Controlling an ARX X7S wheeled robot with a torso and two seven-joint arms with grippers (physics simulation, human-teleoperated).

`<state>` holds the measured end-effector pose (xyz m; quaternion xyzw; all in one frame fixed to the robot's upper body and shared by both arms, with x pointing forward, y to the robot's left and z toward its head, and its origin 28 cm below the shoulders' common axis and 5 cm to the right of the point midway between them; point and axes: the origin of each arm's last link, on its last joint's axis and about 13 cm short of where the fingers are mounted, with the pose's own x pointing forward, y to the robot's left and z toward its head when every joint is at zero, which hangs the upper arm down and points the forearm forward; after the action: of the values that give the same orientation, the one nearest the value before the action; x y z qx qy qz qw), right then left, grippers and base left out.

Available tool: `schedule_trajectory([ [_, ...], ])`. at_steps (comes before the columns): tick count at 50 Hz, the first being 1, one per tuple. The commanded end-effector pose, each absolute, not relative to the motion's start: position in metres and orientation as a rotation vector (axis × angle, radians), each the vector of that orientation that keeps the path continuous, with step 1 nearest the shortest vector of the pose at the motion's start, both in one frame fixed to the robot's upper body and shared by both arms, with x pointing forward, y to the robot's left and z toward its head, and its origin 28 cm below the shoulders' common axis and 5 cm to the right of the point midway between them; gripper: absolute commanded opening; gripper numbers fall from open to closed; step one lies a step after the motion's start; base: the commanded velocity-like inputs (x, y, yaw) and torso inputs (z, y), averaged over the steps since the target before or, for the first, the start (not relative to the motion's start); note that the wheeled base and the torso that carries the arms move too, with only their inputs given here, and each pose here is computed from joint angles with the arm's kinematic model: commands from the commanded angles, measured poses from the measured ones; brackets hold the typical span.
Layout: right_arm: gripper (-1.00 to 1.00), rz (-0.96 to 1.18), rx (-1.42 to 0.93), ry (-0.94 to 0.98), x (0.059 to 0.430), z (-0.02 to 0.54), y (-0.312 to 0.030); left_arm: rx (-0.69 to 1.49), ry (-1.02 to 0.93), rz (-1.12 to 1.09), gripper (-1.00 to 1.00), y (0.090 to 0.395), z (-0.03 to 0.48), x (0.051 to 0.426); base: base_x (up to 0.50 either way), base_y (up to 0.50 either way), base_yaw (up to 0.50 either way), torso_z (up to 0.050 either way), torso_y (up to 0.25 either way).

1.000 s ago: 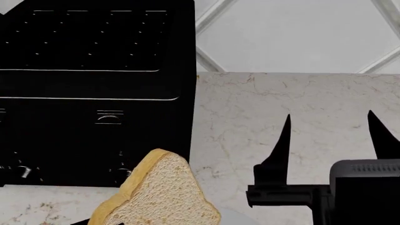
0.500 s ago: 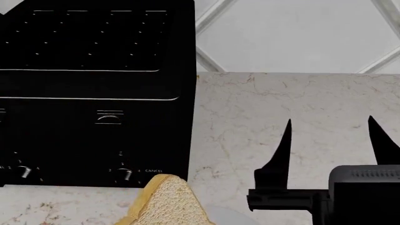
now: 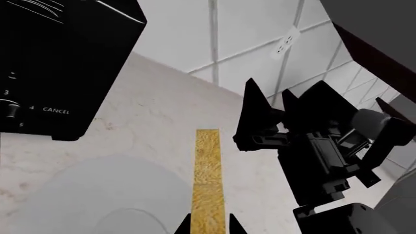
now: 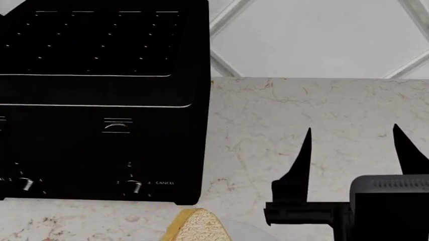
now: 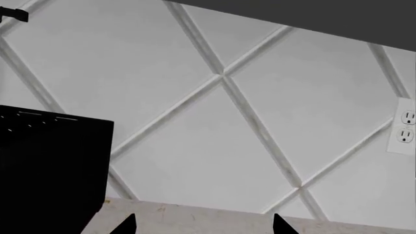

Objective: Place the toasted item on a plate.

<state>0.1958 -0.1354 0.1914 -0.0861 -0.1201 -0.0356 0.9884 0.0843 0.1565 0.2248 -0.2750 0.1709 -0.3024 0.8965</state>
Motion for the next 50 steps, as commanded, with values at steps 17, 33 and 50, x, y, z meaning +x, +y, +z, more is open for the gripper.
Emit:
schedule_trajectory([
  [17,1.00,-0.069,-0.176,-0.230,0.197,0.187,-0.135,-0.632,0.436,-0.572,-1.00,0.155,0.196,0.097,0.00,0.00,0.00,0.000,0.000],
  [33,1.00,-0.061,-0.177,-0.231,0.199,0.189,-0.134,-0.638,0.472,-0.557,-1.00,0.155,0.184,0.097,0.00,0.00,0.00,0.000,0.000],
  [50,1.00,-0.061,-0.175,-0.226,0.197,0.187,-0.134,-0.664,0.490,-0.544,-1.00,0.155,0.178,0.098,0.00,0.00,0.00,0.000,0.000],
])
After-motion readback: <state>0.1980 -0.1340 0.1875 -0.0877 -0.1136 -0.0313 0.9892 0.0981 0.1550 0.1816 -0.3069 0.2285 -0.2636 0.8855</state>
